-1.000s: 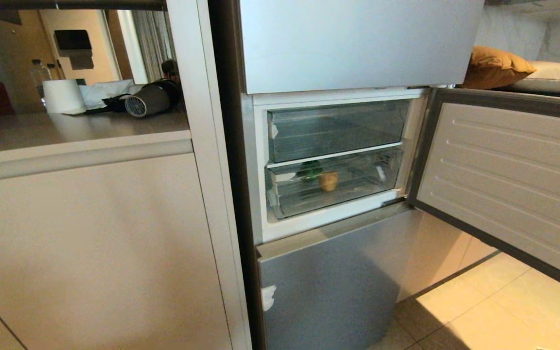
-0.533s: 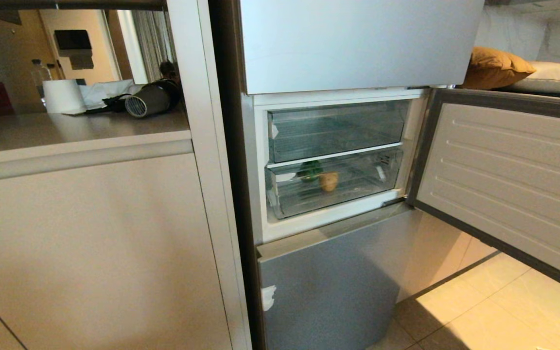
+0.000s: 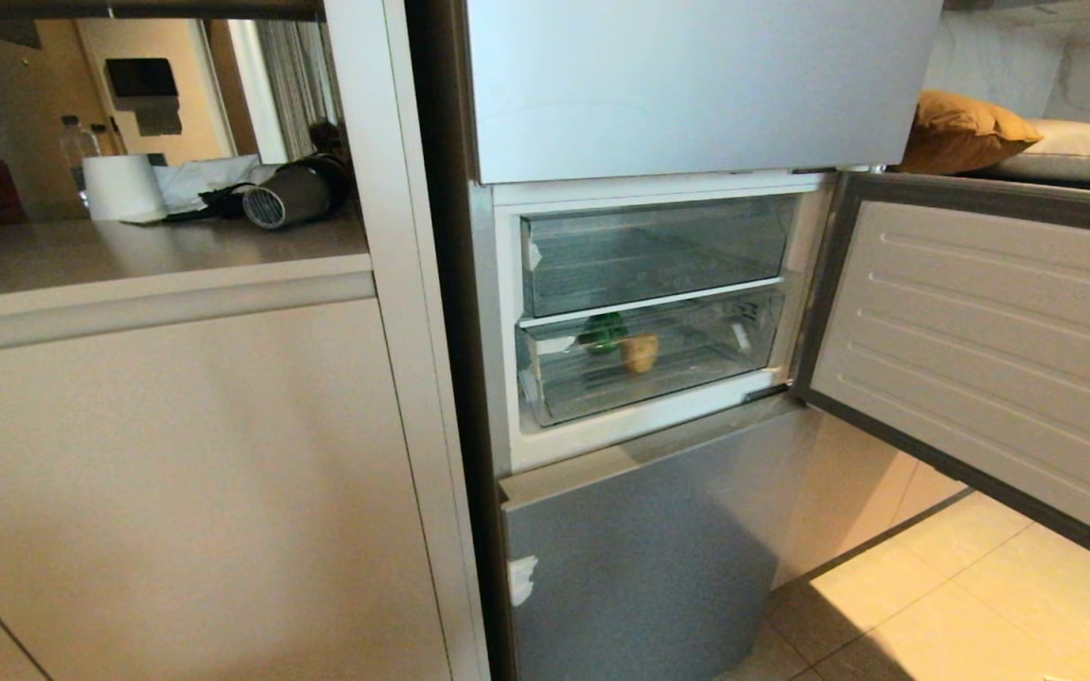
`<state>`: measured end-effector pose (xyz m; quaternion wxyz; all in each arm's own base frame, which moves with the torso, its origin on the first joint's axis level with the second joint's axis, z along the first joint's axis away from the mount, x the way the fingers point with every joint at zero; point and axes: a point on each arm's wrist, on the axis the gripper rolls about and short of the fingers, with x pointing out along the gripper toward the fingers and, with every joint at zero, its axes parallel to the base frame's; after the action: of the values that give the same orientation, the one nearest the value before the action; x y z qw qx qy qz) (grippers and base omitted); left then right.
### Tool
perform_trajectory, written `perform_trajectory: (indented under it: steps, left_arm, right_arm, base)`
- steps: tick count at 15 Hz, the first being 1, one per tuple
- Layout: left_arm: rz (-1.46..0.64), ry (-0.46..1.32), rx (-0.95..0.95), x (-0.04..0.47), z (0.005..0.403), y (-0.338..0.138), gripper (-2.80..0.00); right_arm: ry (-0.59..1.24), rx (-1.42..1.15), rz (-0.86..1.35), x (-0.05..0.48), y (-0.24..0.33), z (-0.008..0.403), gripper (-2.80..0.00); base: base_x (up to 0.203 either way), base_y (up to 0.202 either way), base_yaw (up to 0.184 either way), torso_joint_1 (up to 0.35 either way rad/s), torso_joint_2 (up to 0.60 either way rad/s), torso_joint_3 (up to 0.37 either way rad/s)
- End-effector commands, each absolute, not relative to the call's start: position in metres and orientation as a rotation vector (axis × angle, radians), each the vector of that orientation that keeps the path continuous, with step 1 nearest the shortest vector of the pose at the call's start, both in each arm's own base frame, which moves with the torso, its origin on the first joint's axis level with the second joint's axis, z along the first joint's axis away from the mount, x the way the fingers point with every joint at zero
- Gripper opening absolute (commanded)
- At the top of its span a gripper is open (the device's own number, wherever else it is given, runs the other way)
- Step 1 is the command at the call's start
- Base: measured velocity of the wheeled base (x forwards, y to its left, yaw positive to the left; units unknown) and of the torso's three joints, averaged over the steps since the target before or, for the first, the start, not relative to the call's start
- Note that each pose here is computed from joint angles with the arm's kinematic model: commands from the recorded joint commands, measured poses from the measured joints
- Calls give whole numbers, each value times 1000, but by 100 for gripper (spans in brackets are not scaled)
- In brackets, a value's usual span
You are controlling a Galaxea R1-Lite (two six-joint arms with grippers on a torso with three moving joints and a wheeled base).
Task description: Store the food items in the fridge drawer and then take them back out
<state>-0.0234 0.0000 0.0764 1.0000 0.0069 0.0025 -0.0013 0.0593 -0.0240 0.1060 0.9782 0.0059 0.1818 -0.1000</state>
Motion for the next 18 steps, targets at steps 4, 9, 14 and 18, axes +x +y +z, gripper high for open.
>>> perform_trajectory:
  steps: [4,9,14,18]
  left_arm:
    - [-2,5,14,-23,76,0,-280]
    - [-3,4,8,-23,76,0,-280]
    - [-2,5,3,-23,76,0,-280]
    - [-3,5,5,-23,76,0,-280]
  right_arm:
    - [289,-60,-30,24,-1,97,-280]
    - [7,-64,13,-21,1,80,-280]
    - [2,-15,15,-23,0,76,-280]
    - [2,17,14,-23,0,76,-280]
  base:
    - [0,0,0,0,0,0]
    - [0,0,0,0,0,0]
    - [0,0,0,0,0,0]
    - [0,0,0,0,0,0]
